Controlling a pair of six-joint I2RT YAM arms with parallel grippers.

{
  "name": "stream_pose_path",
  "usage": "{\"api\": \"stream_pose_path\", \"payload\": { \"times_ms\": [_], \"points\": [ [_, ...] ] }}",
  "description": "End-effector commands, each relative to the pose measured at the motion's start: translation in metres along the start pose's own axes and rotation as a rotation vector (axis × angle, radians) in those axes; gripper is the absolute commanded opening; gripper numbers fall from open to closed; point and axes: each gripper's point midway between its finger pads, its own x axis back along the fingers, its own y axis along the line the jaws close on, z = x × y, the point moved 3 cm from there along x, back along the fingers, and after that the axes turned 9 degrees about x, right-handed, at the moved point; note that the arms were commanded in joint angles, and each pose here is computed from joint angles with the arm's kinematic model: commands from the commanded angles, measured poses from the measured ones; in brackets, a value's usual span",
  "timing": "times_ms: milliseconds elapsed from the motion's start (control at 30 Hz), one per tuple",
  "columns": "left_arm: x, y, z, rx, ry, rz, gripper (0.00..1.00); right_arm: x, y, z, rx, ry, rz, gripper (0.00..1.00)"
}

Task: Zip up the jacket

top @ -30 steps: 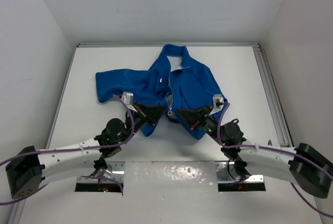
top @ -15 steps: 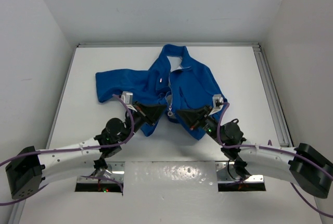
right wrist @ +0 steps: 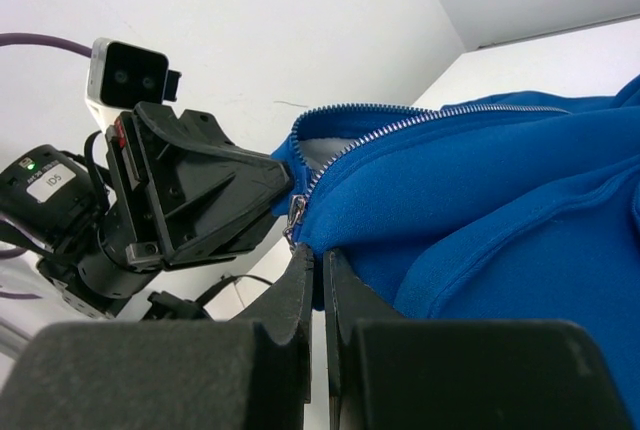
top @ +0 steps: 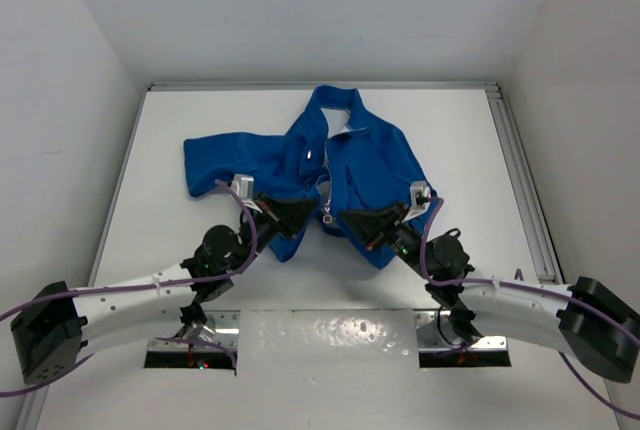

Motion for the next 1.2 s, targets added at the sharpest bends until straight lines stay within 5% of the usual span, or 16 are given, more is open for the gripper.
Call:
{"api": "stream_pose_path", "payload": {
  "times_ms": [0,1167],
  "points": [
    [-0.005,-0.028,-0.028,0.041,-0.092,0.094,0.00,-0.001,0.014,-0.018,-0.007,-0.069,-0.065,0.00],
    [-0.005,-0.032,-0.011,0.049,0.009,0.143,0.00,-0.006,0.015,-0.022,0.008,-0.075,-0.060,0.00]
  ]
}}
